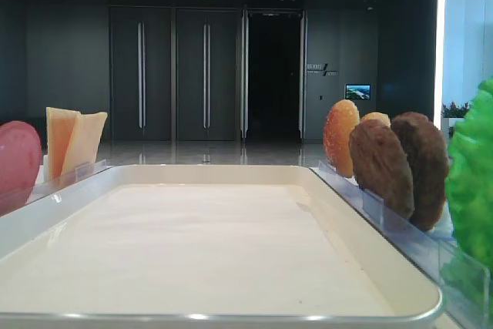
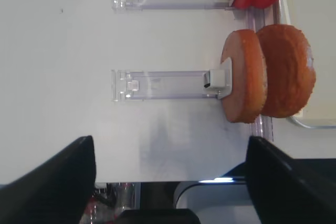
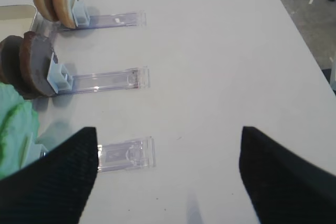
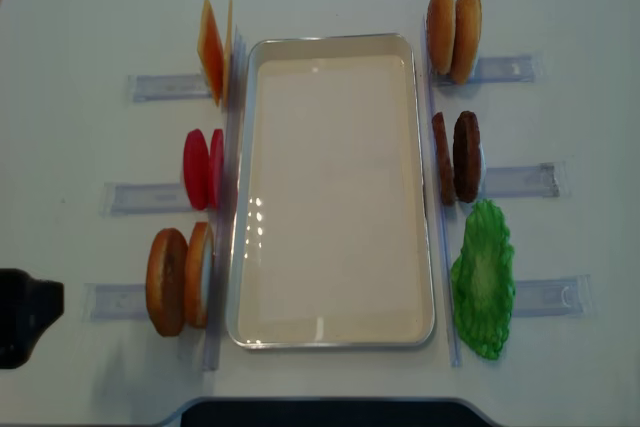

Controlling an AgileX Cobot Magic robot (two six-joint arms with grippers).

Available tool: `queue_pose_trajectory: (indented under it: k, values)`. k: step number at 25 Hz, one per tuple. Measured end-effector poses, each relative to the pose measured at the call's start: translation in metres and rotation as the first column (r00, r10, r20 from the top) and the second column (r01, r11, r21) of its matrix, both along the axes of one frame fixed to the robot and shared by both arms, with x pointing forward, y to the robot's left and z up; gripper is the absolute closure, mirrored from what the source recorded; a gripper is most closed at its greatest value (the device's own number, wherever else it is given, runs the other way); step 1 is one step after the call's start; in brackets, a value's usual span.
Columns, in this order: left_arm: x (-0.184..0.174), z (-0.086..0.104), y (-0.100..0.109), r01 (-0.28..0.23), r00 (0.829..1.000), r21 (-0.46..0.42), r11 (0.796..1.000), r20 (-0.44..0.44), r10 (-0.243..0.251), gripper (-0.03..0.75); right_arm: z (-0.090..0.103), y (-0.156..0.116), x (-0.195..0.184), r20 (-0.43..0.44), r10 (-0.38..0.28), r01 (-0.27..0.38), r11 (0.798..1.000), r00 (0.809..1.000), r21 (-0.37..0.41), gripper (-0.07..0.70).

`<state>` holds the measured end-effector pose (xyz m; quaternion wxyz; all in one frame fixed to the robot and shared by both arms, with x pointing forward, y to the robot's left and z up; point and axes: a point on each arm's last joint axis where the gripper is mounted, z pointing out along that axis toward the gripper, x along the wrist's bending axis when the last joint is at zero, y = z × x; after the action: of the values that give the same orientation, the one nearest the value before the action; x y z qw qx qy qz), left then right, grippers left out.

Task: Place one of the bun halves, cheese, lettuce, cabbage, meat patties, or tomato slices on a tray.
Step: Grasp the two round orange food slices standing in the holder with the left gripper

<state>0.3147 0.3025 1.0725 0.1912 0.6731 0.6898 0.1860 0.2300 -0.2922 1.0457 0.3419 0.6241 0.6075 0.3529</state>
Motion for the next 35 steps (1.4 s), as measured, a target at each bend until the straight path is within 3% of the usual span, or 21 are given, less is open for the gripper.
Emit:
queue_pose_trajectory:
  k: [6,17,29,35]
  values:
    - [0.032,0.006,0.002,-0.004,0.99,-0.001,1.0,-0.138,0.004,0.024,0.0,0.0,0.0,0.0,0.001,-0.001,1.0,1.0,0.002,0.078]
    - [0.088,0.009,0.005,-0.025,0.967,0.004,1.0,-0.255,0.026,0.024,0.0,0.0,0.0,0.0,0.002,-0.002,1.0,1.0,0.003,0.079]
    - [0.129,-0.013,0.007,-0.041,0.921,0.0,0.999,-0.388,0.038,0.024,0.0,0.0,0.0,0.0,0.002,-0.002,1.0,1.0,0.003,0.079]
    - [0.133,-0.017,0.009,-0.042,0.918,0.022,0.999,-0.393,0.047,0.024,0.0,0.0,0.0,0.0,0.002,-0.002,1.0,1.0,0.003,0.079]
